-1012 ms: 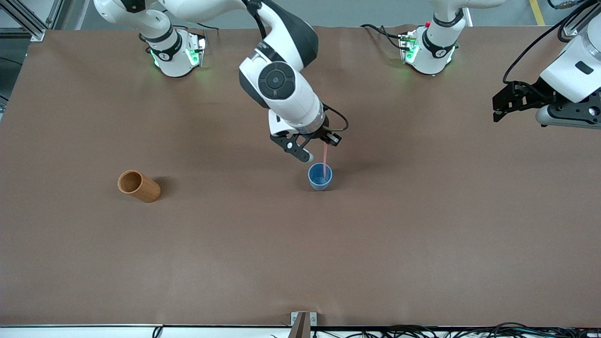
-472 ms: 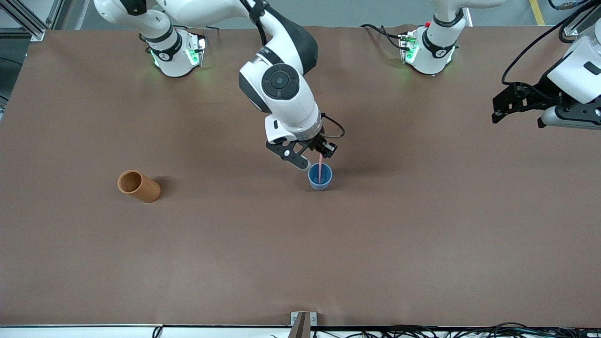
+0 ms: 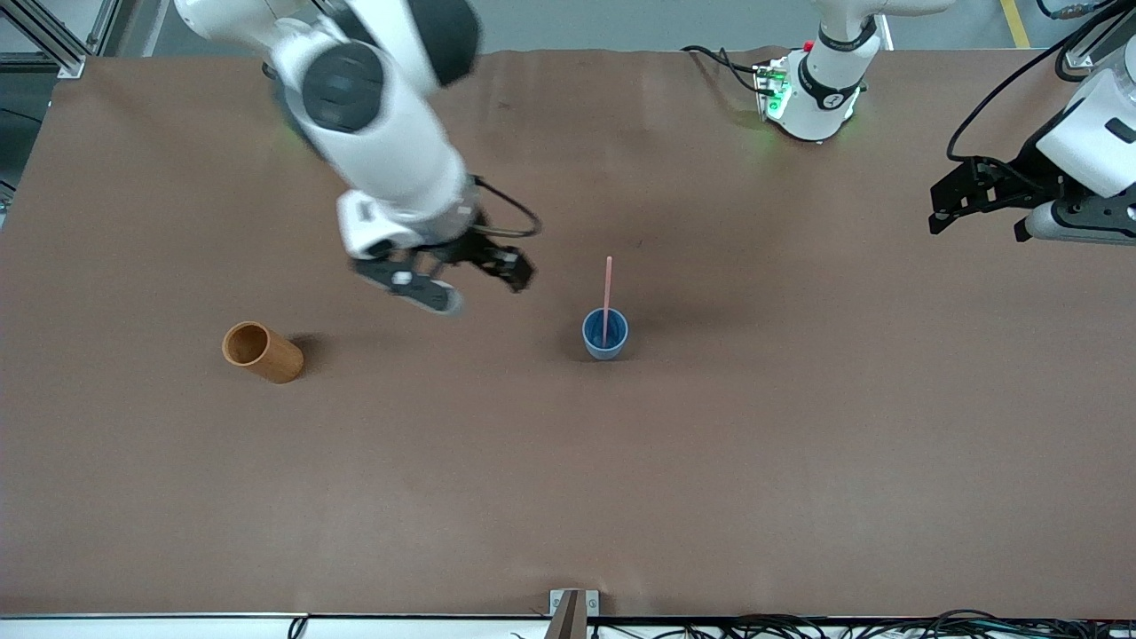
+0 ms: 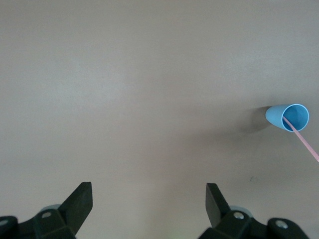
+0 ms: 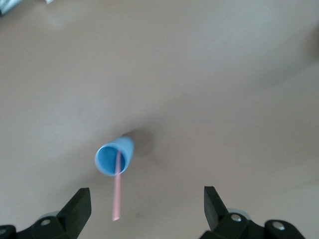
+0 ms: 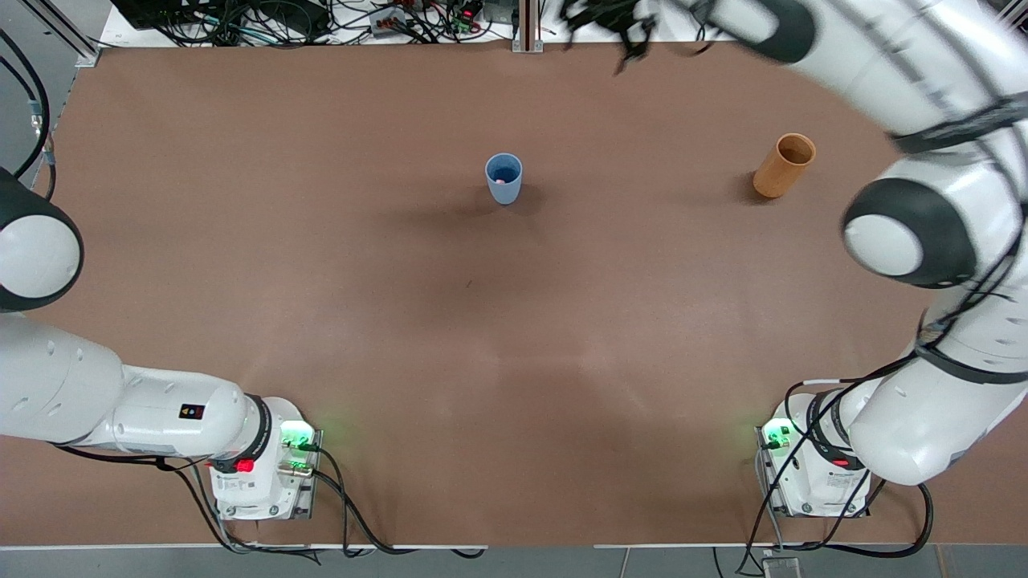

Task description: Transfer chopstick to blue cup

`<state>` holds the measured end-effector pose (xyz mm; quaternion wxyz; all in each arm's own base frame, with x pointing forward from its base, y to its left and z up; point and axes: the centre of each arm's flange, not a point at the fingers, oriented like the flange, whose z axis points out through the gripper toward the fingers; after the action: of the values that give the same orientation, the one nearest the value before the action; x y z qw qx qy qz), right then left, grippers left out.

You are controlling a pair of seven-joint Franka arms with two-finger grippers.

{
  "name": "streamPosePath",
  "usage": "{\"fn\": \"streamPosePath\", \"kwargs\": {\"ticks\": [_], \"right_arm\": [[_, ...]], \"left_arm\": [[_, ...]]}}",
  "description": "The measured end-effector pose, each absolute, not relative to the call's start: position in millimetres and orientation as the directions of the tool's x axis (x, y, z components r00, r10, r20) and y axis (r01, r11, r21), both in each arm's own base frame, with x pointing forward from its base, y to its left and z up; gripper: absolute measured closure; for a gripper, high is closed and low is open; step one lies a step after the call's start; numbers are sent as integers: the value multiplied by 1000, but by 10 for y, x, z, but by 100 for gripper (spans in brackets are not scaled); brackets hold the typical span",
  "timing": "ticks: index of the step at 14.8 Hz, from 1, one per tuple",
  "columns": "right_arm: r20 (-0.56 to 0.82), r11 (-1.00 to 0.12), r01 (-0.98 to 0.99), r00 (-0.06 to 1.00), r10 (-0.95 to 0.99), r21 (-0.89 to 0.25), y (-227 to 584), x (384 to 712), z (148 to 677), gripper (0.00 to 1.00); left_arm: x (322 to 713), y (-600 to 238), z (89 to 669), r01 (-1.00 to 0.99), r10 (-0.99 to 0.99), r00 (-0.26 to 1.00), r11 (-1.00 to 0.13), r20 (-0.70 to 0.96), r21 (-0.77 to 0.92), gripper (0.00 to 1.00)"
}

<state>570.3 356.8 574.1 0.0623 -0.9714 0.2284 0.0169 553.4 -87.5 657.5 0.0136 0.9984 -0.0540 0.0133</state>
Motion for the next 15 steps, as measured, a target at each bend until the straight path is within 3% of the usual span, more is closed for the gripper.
{"fn": "streamPosePath", "kwargs": {"ticks": [4, 8, 15], "right_arm": [[11, -917, -391, 919, -393, -80, 2294, 5669, 6123, 0], [30, -945, -318, 947, -321, -69, 1009, 5394, 6310, 0], [54, -970, -243, 968, -244, -23, -127, 4908, 6623, 0]], "left_arm": [[5536, -870, 6572, -107, -106, 994, -994, 27, 26, 0], [5538, -870, 6569, -107, -107, 994, -994, 27, 26, 0], [5556, -872, 6541, -107, -106, 994, -994, 23, 26, 0]]}}
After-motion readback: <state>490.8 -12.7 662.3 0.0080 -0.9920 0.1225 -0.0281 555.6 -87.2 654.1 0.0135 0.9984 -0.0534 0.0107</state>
